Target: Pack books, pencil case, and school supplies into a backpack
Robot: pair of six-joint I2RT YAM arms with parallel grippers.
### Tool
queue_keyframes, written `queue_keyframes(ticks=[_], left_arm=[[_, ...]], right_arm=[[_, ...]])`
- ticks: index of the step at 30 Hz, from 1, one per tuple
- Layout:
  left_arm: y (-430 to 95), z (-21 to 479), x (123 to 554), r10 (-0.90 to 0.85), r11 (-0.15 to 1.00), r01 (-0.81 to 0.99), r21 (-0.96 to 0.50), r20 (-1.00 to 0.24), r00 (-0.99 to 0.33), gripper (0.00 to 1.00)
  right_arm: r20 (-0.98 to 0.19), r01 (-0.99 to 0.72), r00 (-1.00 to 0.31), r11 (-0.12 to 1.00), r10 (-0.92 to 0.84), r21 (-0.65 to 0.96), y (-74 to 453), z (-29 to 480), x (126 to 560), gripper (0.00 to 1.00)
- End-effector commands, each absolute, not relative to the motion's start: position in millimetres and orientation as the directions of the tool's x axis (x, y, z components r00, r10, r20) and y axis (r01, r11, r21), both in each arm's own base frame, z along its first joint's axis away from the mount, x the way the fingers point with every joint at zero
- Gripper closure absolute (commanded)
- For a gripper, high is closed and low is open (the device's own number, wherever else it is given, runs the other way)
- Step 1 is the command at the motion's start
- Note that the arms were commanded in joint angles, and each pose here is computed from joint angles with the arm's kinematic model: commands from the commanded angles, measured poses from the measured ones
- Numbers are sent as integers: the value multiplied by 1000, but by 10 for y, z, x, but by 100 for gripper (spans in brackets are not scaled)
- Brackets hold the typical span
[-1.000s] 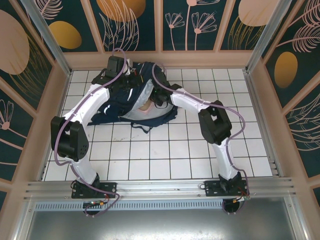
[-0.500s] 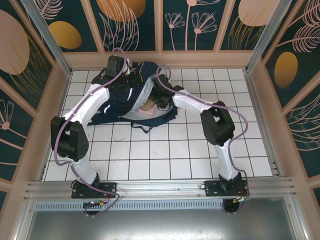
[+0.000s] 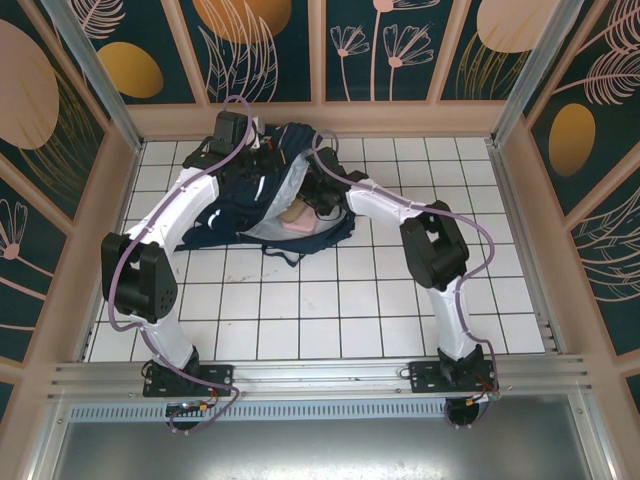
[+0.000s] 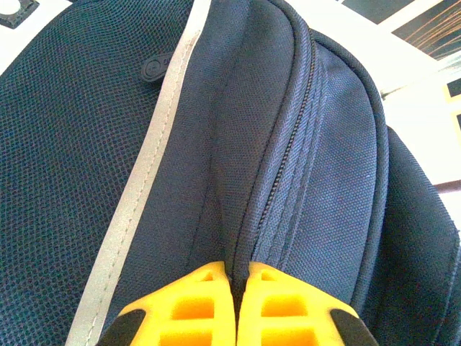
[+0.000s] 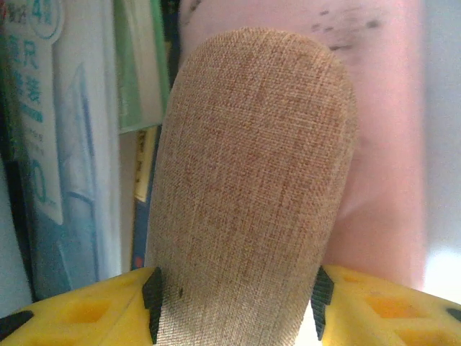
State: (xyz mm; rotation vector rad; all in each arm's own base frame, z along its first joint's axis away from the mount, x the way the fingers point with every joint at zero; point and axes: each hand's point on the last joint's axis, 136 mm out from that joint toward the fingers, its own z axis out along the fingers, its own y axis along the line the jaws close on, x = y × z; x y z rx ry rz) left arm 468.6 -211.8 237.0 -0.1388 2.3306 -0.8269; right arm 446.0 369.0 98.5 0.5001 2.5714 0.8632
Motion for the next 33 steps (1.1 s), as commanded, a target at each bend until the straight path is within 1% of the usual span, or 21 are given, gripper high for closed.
queue_keyframes(ticks=[1, 6, 7, 10, 13, 14, 15, 16, 17, 20, 22, 24, 25, 27, 30, 33], left_arm=[[-2099, 2812, 4717, -339, 761, 173, -625, -610, -716, 100], [-2101, 2794, 4703, -328, 765, 177, -620, -611, -720, 100], [-2100, 2789, 4701, -326, 765, 179, -619, -611, -721, 100], [-2106, 2782, 4696, -322, 765, 182, -617, -612, -722, 95], [-2118, 2765, 4692, -319, 761, 185, -622, -607, -728, 94], [-2134, 2751, 4690, -316, 758, 188, -625, -603, -732, 90], [-2140, 2747, 4688, -314, 756, 189, -627, -601, -735, 83], [-2145, 2743, 4684, -312, 754, 192, -628, -600, -737, 71], [-2148, 2747, 4683, -311, 753, 194, -628, -601, -736, 64], [-2144, 2759, 4664, -311, 754, 196, -628, -602, -735, 52], [-2133, 2729, 4662, -308, 759, 191, -622, -602, -737, 50], [-2088, 2834, 4606, -312, 764, 197, -614, -619, -720, 49], [-2054, 2835, 4591, -314, 770, 190, -608, -622, -717, 43], [-1989, 2843, 4562, -317, 782, 179, -597, -629, -710, 39], [-1843, 2814, 4490, -332, 796, 149, -587, -628, -704, 39], [-1611, 2675, 4401, -360, 812, 90, -577, -615, -702, 38]], right_arm=[[-218, 165, -900, 758, 377, 632, 3893, 827, 4415, 40], [-259, 144, -890, 772, 375, 619, 3860, 987, 4463, 25], [-270, 141, -887, 776, 374, 614, 3830, 1030, 4463, 23], [-306, 129, -872, 782, 383, 610, 3728, 1226, 4458, 20], [-346, 123, -850, 788, 397, 603, 3588, 1424, 4409, 18], [-355, 123, -844, 790, 401, 600, 3539, 1480, 4377, 18], [-362, 127, -839, 793, 406, 596, 3483, 1519, 4347, 18], [-369, 134, -833, 797, 412, 589, 3419, 1548, 4306, 17], [-373, 139, -829, 798, 418, 586, 3362, 1573, 4265, 17], [-376, 155, -818, 797, 435, 584, 3215, 1620, 4135, 16], [-385, 174, -804, 799, 453, 575, 3098, 1635, 4071, 16], [-389, 190, -794, 799, 467, 571, 3001, 1649, 3997, 16], [-391, 204, -787, 800, 477, 564, 2941, 1651, 3959, 16], [-396, 247, -767, 802, 505, 544, 2793, 1634, 3883, 17], [-410, 278, -737, 795, 537, 539, 2606, 1663, 3771, 17], [-426, 299, -714, 792, 556, 532, 2476, 1700, 3667, 17]])
